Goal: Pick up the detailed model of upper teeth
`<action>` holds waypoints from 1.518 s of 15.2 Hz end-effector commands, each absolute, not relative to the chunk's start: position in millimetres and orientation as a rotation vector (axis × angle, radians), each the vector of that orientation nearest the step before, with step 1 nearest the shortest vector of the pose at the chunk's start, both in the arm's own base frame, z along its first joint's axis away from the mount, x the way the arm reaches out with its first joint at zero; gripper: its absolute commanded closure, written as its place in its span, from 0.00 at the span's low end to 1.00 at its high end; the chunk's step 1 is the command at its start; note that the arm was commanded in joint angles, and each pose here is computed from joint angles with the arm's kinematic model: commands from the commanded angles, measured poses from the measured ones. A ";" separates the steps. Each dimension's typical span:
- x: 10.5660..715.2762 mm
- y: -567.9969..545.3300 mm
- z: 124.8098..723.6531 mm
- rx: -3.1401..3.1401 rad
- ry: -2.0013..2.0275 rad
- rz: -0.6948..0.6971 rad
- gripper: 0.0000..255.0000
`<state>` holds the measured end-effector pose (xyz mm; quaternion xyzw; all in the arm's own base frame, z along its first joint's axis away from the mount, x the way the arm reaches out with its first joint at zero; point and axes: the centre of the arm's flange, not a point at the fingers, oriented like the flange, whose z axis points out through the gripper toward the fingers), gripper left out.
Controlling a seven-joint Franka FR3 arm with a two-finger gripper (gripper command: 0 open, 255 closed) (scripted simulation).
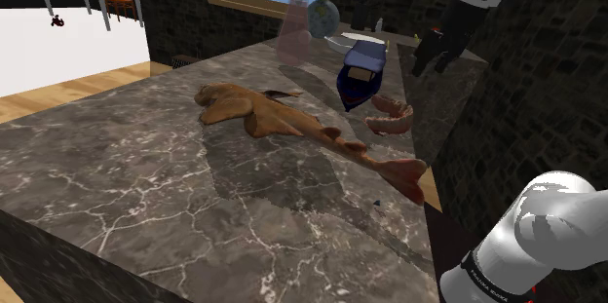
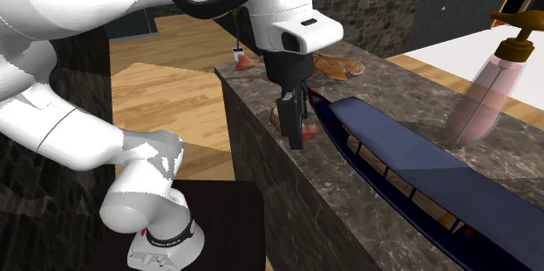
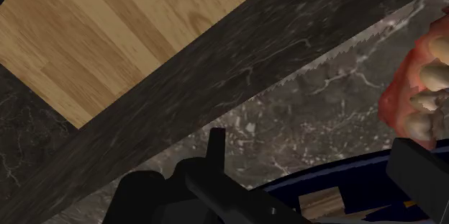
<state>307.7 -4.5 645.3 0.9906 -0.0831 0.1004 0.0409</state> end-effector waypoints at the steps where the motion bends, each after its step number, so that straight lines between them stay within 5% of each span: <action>1: 307.7 -4.5 645.3 3.034 -0.254 0.308 0.00; 10: 337.7 104.4 597.6 2.969 -0.355 -0.008 0.00; 19: 337.7 104.4 557.6 2.969 -0.355 -0.008 0.00; 20: 337.7 105.4 557.7 2.969 -0.355 -0.008 1.00; 23: 338.1 104.8 557.9 2.969 -0.355 -0.008 1.00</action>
